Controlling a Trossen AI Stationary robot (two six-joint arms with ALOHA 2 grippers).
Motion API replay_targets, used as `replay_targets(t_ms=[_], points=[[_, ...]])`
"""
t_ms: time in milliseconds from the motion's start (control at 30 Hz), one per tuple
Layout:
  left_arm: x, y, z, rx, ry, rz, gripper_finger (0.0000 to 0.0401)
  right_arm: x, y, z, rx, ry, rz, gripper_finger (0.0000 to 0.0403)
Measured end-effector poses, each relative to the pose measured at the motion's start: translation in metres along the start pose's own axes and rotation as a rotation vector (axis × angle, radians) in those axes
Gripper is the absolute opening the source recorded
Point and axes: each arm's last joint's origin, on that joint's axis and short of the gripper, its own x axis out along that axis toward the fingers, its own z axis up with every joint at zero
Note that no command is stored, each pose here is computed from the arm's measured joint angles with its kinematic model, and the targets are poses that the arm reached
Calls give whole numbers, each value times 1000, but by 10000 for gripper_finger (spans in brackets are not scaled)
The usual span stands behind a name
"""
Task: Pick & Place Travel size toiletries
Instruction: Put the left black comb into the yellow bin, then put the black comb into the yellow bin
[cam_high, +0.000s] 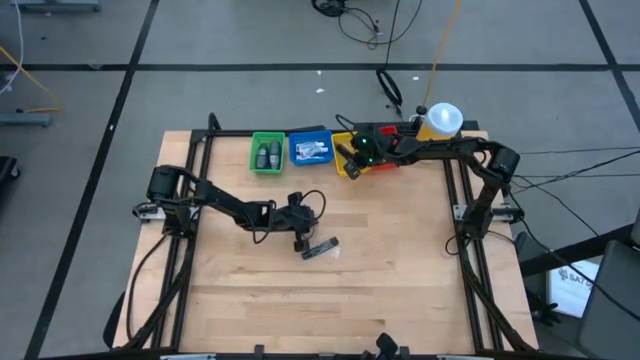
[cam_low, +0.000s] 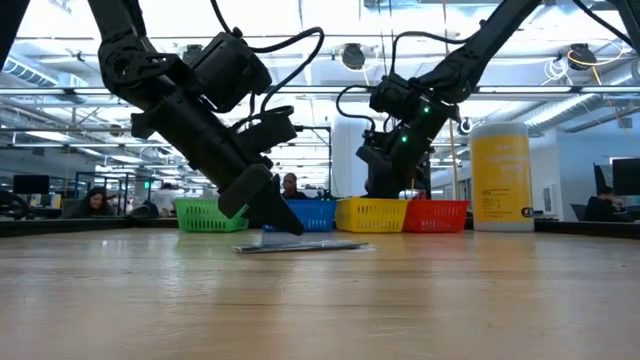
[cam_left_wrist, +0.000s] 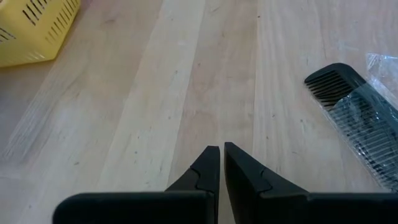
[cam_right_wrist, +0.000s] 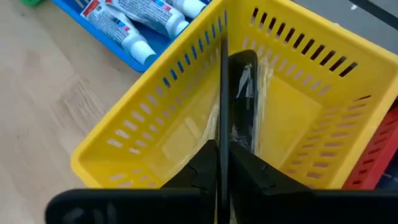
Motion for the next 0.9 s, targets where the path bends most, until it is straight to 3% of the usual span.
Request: replay_targets(t_ms=[167,300,500,700,900], points=[[0,0,0,-1,-1,0,26,0,0,0,-23,-4,1,44],[0,0,0,-3,-2,0,26,0,0,2,-45,-21,2,81],[0,0,1,-3,-2,0,26,-20,9,20,-112,-181,37,150],[0,-2,1,0,-3,-4,26,-57,51,24,-250,-279,137,181],[-2,-9,1,17,-7,-23,26,-69,110,-25,-433,-331,312,178]])
